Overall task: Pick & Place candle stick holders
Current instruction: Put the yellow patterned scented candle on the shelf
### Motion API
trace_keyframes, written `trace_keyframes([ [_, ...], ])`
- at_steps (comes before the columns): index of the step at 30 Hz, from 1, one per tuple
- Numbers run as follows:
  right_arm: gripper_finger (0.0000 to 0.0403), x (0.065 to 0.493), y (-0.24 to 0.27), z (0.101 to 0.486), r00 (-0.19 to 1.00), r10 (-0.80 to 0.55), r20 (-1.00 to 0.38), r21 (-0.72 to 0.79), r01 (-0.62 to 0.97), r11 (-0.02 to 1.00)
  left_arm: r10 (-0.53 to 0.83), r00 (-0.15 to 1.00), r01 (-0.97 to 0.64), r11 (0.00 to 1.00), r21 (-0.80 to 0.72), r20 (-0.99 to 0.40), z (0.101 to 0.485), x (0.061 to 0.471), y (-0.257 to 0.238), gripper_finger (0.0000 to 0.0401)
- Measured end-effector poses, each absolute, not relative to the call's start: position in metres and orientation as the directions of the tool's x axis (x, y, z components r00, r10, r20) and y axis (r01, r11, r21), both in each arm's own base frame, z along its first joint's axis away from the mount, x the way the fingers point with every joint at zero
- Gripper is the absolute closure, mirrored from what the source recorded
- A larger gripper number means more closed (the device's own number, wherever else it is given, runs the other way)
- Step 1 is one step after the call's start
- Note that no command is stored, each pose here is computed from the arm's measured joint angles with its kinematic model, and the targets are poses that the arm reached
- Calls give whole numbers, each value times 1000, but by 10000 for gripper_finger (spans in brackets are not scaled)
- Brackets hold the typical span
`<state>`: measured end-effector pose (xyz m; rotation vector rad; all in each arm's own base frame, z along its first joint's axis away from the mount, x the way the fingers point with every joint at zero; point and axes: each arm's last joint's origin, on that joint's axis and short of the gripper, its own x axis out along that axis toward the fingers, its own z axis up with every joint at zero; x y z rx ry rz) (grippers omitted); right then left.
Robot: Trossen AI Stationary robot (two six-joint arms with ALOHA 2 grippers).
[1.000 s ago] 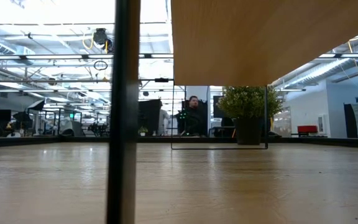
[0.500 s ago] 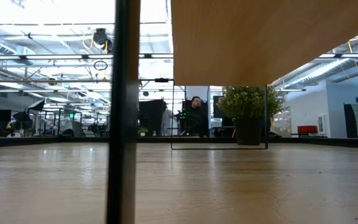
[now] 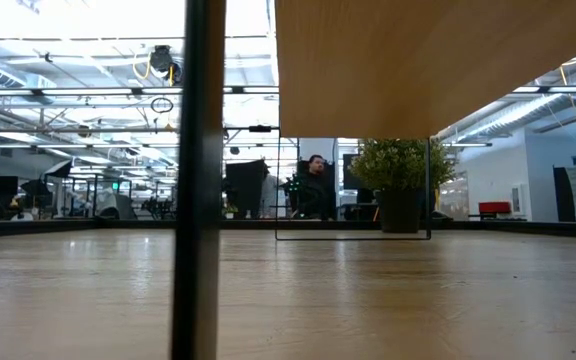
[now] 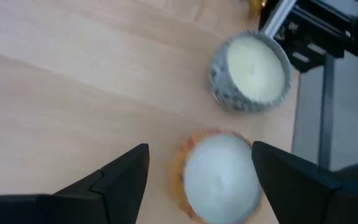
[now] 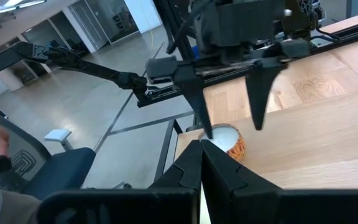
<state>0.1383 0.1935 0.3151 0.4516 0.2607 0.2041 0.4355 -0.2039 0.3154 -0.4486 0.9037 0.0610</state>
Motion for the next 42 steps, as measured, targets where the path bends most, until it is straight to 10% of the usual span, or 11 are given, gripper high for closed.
trace_keyframes([
  [11,403,138,194,315,947,251,-202,453,-137,881,-101,736,-209,907,-366,-670,324,454,-189,141],
  [22,403,138,194,315,947,251,-203,447,-138,884,-170,720,-117,927,-358,-673,324,455,-188,388],
  [42,403,138,193,315,947,247,-204,444,-135,886,-218,684,-51,938,-344,-696,304,456,-209,400],
])
